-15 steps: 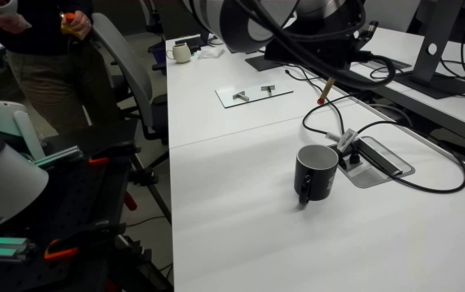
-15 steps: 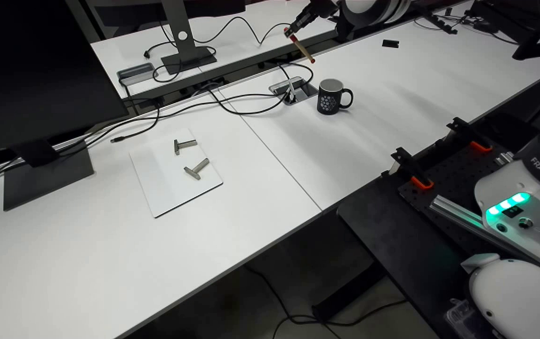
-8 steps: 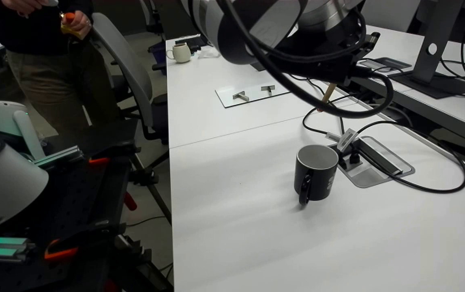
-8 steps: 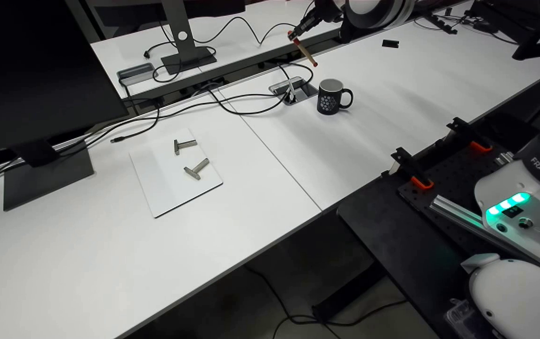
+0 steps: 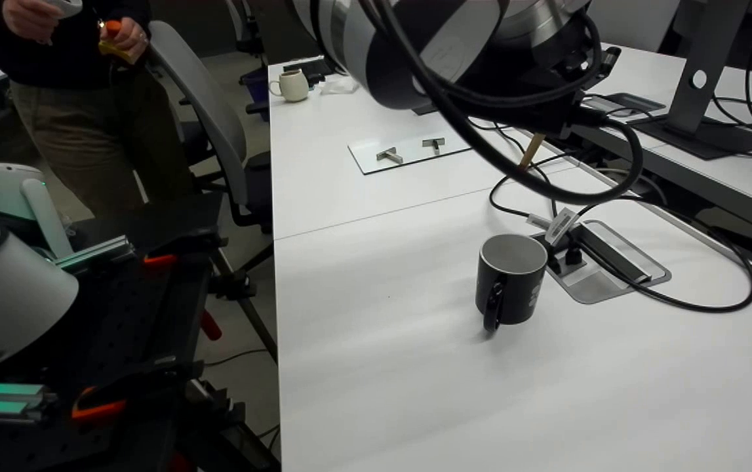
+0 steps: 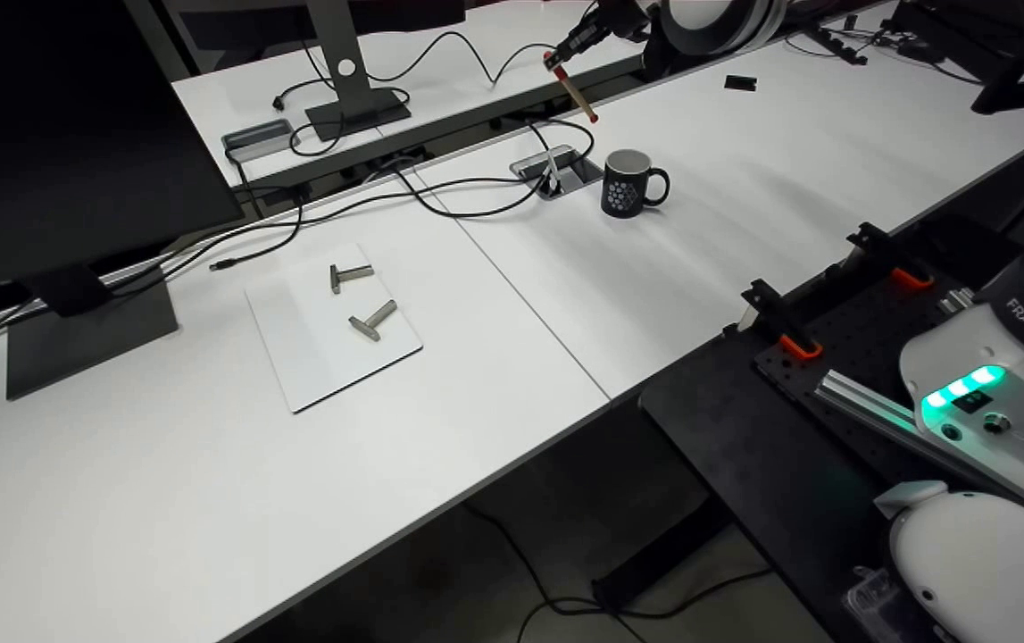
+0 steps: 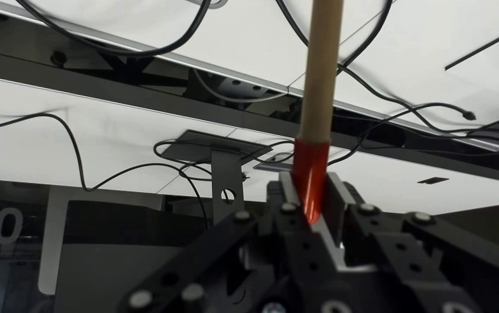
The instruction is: Pick up the miniature baseball bat from the table and put it inside the black mug
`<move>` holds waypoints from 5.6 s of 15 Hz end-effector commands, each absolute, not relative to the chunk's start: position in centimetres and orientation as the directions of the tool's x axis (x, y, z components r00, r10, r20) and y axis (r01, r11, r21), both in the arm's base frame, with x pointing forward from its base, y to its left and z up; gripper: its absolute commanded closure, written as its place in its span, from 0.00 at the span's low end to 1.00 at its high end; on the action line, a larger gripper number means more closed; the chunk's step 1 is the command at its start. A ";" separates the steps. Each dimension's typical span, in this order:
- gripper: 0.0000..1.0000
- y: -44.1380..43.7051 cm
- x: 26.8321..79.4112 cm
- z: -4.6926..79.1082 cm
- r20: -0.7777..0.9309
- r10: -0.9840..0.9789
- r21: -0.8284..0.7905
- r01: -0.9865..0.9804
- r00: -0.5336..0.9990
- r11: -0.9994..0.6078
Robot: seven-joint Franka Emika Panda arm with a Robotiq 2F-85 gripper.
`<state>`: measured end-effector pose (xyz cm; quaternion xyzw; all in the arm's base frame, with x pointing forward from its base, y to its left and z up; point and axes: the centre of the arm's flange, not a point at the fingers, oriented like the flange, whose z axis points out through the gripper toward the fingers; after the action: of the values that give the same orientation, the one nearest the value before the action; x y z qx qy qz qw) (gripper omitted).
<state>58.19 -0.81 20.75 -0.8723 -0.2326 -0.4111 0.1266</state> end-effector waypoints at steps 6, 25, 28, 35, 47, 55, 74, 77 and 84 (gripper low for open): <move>0.93 -3.5 58.1 19.8 0.837 0.208 -0.043 0.440 0.506 -0.897; 0.93 -3.8 61.3 22.6 0.779 0.354 0.247 0.265 0.517 -0.932; 0.93 -3.3 61.6 22.5 0.800 0.323 0.241 0.223 0.506 -0.945; 0.93 -3.5 63.8 23.6 0.828 0.233 0.200 0.119 0.510 -0.973; 0.70 -3.2 74.0 35.6 0.877 0.248 0.234 0.084 0.411 -0.969; 0.93 -2.9 74.0 33.9 0.883 0.228 0.186 0.140 0.409 -0.973; 0.93 -2.8 69.4 29.2 0.866 0.167 0.145 0.083 0.471 -0.986; 0.93 -2.2 68.8 28.4 0.852 0.175 0.153 0.084 0.494 -0.985; 0.93 -3.2 65.8 24.0 0.748 0.229 0.194 0.125 0.623 -0.973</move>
<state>69.87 -4.06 25.40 -0.8902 -0.0888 -0.4416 -0.0684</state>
